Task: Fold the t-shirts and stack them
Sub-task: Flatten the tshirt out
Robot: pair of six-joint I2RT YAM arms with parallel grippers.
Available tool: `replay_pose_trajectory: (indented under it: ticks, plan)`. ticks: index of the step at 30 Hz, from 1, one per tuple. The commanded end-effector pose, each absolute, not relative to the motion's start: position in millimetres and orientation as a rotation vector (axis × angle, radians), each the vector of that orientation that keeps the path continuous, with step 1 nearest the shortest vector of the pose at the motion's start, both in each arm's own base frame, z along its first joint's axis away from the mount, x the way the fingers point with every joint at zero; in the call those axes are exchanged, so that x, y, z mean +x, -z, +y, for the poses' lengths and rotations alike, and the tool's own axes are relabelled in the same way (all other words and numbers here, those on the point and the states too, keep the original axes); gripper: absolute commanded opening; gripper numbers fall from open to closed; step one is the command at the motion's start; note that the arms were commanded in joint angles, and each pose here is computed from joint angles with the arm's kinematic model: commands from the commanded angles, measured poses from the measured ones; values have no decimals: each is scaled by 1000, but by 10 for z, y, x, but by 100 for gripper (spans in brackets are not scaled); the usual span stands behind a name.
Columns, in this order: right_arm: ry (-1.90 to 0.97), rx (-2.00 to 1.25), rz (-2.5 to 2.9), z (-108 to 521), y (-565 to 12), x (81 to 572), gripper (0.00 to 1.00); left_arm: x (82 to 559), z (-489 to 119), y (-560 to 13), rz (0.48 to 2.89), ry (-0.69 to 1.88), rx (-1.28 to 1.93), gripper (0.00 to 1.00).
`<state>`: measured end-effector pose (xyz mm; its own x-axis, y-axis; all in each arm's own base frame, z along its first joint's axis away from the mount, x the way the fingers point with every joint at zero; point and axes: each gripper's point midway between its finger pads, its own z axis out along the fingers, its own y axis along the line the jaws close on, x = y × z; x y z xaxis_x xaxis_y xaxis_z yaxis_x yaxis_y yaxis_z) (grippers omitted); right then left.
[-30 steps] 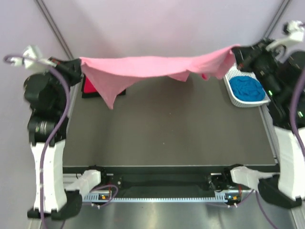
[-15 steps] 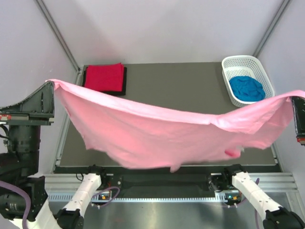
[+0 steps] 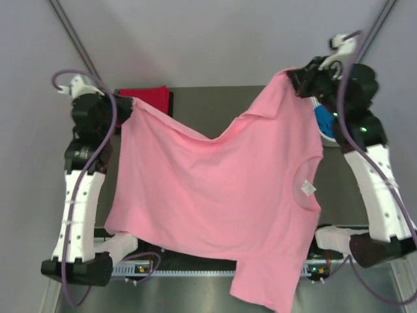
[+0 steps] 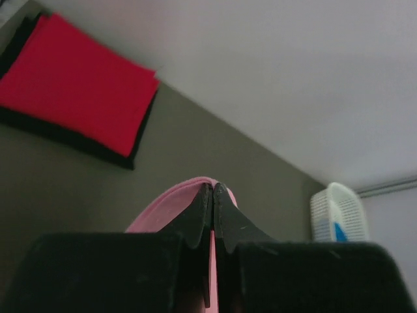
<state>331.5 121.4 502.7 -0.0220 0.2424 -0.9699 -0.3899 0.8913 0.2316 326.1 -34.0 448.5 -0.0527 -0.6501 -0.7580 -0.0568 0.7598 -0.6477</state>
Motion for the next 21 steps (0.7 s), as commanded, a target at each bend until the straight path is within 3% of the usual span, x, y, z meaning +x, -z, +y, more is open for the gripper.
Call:
replay_pose_trajectory:
  ticks: [1, 5, 7, 8, 10, 11, 21]
  plan:
    - [-488, -224, 1585, 1414, -4360, 3891, 0, 3633, -222, -3814, 1641, 429, -654, 0]
    - [-527, -192, 1679, 1586, -3412, 4445, 0, 4039, -191, -2822, 1764, 359, -708, 0]
    - [-563, -181, 1677, 1679, -3139, 4654, 0, 4180, -132, -2527, 1801, 343, -743, 0]
    - [-592, -165, 1755, 1764, -2733, 4847, 0, 4334, -100, -2282, 1837, 348, -768, 0]
    - [-640, -191, 1785, 1914, -2648, 5094, 0, 4506, 8, -2071, 1877, 422, -801, 0]
    - [-650, -181, 1878, 1980, -2236, 5264, 0, 4653, 29, -1902, 1918, 444, -817, 0]
    - [-557, -102, 1928, 1986, -1935, 6055, 2, 5338, 241, -1483, 2036, 597, -805, 0]
